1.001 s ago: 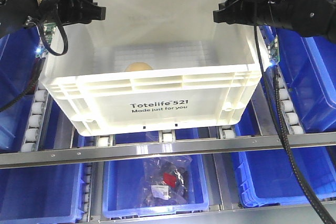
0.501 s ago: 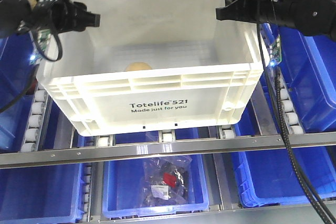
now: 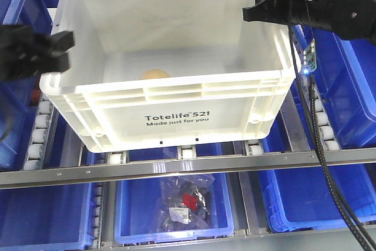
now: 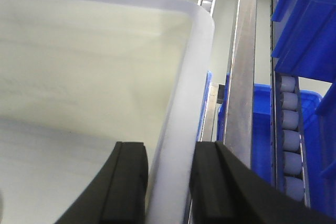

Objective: Place moving items into box and shelve
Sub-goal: 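Open the left gripper and lift it off the tote rim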

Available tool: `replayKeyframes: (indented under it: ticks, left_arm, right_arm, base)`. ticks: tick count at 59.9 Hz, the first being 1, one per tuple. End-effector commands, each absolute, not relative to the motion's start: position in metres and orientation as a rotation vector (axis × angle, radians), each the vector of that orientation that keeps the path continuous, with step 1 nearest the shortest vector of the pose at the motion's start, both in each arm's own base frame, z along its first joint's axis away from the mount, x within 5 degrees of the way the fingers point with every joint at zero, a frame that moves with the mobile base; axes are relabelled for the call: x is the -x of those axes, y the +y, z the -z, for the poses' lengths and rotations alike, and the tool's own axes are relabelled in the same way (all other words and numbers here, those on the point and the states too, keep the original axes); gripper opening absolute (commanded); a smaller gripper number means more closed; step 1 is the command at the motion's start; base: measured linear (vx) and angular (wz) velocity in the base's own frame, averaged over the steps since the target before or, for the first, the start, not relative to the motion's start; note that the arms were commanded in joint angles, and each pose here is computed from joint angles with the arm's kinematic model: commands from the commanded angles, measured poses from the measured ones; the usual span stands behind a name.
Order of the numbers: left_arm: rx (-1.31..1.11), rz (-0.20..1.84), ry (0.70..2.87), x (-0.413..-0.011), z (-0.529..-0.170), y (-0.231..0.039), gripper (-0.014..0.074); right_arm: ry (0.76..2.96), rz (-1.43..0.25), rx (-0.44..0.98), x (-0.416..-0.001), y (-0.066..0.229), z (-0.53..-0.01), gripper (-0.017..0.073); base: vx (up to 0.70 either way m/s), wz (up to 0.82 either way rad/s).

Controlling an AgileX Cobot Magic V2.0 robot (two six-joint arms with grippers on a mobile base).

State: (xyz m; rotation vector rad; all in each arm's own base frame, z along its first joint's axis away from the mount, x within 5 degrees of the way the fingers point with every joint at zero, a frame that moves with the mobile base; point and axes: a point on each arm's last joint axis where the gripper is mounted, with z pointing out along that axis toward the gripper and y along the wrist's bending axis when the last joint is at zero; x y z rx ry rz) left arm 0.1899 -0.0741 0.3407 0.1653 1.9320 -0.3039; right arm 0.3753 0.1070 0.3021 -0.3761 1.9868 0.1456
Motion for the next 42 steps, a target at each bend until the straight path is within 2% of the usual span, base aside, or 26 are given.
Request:
replayKeyframes:
  ticks: [1,12,19,25,31,42]
  left_arm:
    - [-0.174,0.412,1.758,-0.165,-0.352,-0.070,0.0503]
    - [-0.125,0.537,1.591,-0.118,-0.323,-0.053,0.0344]
    - [-0.130,0.519,1.510,-0.094,-0.288,-0.041,0.0181]
    - [-0.228,0.398,1.426,-0.079,-0.259,-0.033,-0.0010]
    - [-0.261,0.287,1.388,-0.069,-0.236,-0.026,-0.0009]
    - [-0.117,0.175,1.392,-0.061,-0.212,-0.011,-0.0008]
  right_arm:
    - [1.853,-0.171,0.374,-0.369,0.119,-0.334,0.0256]
    - [1.853,-0.171,0.374,-0.369,0.119,-0.334,0.0256]
    - [1.853,-0.171,0.374,-0.369,0.119,-0.334,0.0256]
    - [1.853,-0.171,0.374,-0.369,0.119,-0.334,0.0256]
    - [1.853,-0.171,0.374,-0.369,0.119,-0.334,0.0256]
    - [1.853,-0.171,0.374,-0.369,0.119,-0.334,0.0256]
  base:
    - [0.00,0.00]
    - [0.00,0.00]
    - [0.00,0.00]
    - [0.00,0.00]
    - [0.00,0.00]
    - [0.00,0.00]
